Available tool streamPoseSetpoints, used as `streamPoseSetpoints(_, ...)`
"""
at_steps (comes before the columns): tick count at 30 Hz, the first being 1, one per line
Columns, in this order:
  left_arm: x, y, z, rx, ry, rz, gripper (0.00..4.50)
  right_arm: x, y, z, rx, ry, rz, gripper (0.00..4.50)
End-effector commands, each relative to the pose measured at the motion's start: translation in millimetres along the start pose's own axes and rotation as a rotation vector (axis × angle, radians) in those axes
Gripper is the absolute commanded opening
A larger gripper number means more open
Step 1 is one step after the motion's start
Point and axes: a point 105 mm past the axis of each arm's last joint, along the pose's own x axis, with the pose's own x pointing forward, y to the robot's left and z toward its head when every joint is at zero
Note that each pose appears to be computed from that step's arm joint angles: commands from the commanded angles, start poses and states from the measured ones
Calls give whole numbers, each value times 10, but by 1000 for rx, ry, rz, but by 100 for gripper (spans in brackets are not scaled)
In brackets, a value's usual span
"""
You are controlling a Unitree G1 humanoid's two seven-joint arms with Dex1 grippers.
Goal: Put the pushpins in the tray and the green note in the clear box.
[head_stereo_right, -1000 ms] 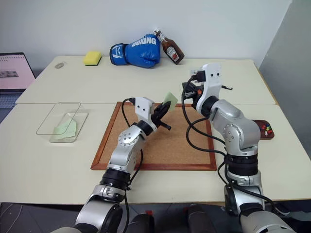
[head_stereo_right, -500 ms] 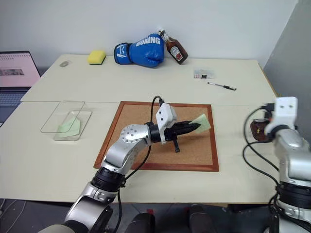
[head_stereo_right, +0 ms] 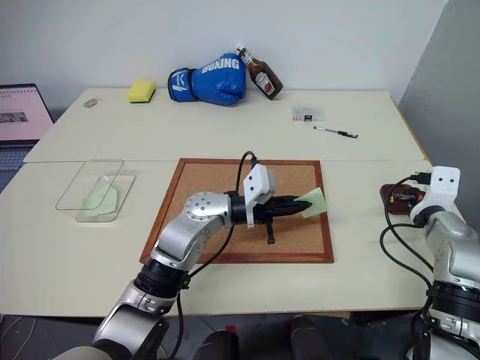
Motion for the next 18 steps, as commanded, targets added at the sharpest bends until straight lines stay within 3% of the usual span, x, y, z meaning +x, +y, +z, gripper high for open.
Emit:
streamPoseSetpoints(1,-15,-44,127,28,-39,-5,4,-24,-22,33,-3,-33,-25,0)
streamPoseSetpoints(7,-5,-54,137,24,-38,-9,4,43,-31,-150,-20,-6,-32,0)
streamPoseSetpoints(15,-4,-30,122,28,-34,-4,4,111,-65,-134,-20,-28,-39,0)
streamPoseSetpoints(18,-9,-40,118,26,-32,-4,0,106,-53,-116,-19,-35,-35,57)
